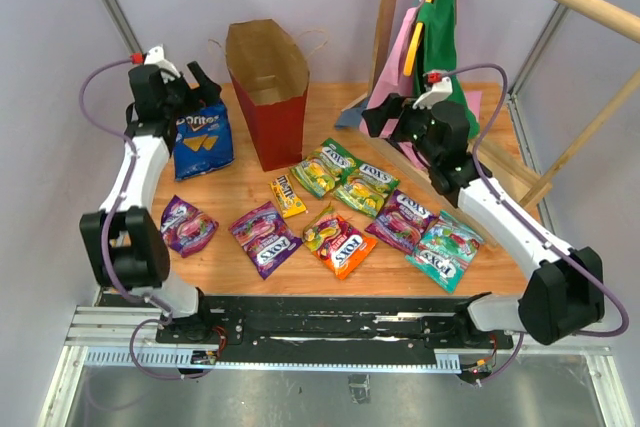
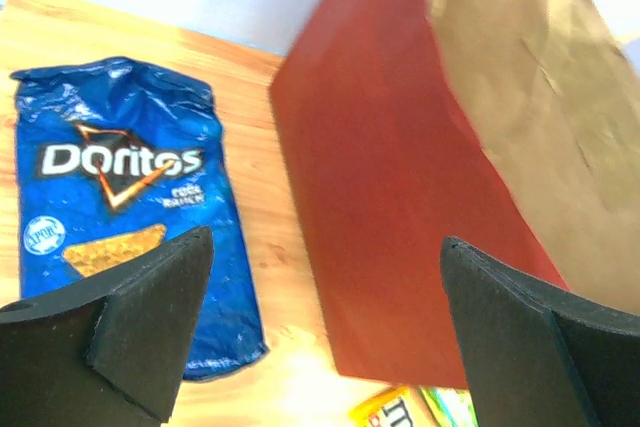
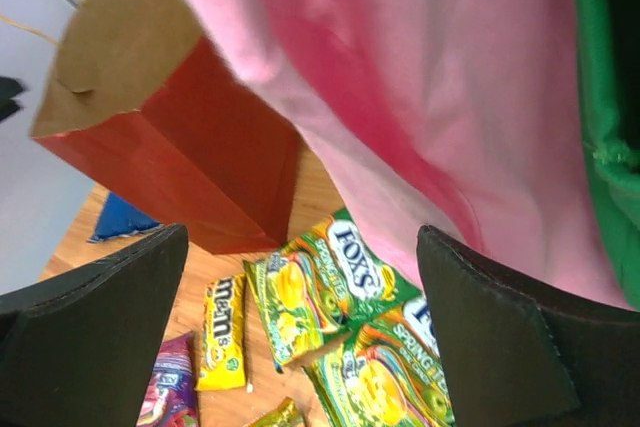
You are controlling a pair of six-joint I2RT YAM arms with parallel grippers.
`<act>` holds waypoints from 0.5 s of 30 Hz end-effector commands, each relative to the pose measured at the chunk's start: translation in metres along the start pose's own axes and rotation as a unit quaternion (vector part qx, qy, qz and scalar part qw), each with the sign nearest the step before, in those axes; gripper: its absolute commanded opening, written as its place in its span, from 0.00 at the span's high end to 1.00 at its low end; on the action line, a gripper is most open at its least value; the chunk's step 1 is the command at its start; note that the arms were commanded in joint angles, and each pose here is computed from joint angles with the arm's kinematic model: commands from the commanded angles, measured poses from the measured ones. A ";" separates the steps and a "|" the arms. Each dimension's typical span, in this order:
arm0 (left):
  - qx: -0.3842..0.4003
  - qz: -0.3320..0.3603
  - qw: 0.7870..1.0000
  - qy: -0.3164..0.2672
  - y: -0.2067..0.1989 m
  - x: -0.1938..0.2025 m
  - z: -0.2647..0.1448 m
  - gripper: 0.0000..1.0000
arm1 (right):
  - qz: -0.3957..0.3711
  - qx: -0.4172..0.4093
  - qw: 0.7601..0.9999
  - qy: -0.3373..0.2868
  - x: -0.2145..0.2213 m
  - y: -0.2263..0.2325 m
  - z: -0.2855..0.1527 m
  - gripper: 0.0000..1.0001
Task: Take the snacks out of the paper bag
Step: Reset both arms
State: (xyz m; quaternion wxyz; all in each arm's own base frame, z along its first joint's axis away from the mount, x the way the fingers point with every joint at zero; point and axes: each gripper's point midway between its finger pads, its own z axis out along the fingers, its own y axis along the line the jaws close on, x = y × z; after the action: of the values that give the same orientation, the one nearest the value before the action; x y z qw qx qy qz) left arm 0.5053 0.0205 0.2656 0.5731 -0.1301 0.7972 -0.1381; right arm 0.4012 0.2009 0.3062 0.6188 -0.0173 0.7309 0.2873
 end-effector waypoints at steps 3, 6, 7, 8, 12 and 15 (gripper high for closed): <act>0.110 0.009 0.993 -0.041 -0.041 0.013 -0.057 0.00 | 0.000 0.102 0.993 0.061 0.040 -0.040 0.000 0.02; 0.144 -0.003 0.987 -0.070 -0.051 0.024 -0.081 0.00 | -0.027 0.178 0.982 0.049 0.045 -0.047 -0.001 0.02; 0.157 -0.006 0.984 -0.079 -0.057 0.025 -0.088 0.00 | -0.049 0.198 0.978 0.048 0.044 -0.044 0.000 0.02; 0.157 -0.002 0.984 -0.082 -0.058 0.027 -0.092 0.00 | -0.072 0.220 0.972 0.049 0.045 -0.042 0.000 0.02; 0.125 0.017 0.986 -0.106 -0.053 0.016 -0.105 0.00 | -0.152 0.265 0.950 0.065 0.044 -0.032 0.004 0.02; 0.137 0.027 0.984 -0.107 -0.059 0.014 -0.112 0.00 | -0.191 0.241 0.948 0.086 0.047 -0.027 0.006 0.02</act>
State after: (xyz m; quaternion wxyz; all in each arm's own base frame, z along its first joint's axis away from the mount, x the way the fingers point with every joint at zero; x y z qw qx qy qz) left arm 0.4029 -0.0288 0.2707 0.6251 -0.0730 0.7448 -0.2217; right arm 0.4063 0.2206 0.2416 0.5758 -0.0008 0.8147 0.0687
